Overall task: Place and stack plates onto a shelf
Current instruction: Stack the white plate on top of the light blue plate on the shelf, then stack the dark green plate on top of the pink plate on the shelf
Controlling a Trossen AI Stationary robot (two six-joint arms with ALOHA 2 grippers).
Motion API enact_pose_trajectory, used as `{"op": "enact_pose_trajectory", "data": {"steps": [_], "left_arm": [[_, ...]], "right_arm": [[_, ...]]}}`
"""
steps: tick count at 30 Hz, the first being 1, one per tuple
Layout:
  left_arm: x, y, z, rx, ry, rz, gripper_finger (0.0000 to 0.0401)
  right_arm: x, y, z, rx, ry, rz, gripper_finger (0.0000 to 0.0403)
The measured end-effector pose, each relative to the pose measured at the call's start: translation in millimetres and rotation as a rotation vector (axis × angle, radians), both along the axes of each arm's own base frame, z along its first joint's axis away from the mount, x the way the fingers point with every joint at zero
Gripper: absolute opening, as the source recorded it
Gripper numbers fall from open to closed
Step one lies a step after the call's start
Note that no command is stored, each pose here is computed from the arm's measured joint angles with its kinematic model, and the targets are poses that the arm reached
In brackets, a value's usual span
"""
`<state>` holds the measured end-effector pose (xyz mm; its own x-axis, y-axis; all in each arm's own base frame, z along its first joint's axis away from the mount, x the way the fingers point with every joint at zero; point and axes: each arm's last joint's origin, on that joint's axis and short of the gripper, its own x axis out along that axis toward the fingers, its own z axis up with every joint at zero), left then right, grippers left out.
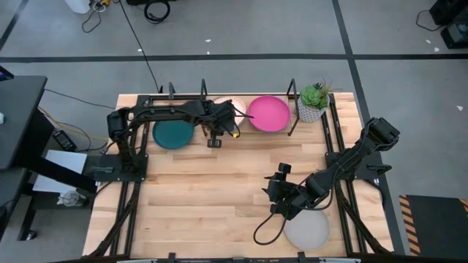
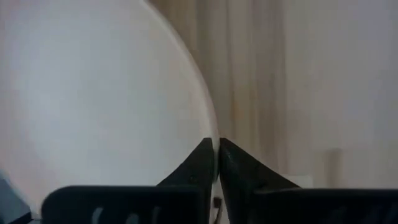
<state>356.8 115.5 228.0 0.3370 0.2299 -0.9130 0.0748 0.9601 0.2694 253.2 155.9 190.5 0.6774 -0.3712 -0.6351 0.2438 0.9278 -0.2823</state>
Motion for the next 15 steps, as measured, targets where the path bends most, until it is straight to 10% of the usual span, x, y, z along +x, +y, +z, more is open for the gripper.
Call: {"op": "enact_pose_trajectory", "data": {"steps": [15], "left_arm": [[-14.1, -31.1, 45.6, -0.004, -0.131, 0.036, 0.0118]], "right_arm": [[-0.1, -0.7, 0.3, -0.049, 0.007, 0.017, 0.0201]]}}
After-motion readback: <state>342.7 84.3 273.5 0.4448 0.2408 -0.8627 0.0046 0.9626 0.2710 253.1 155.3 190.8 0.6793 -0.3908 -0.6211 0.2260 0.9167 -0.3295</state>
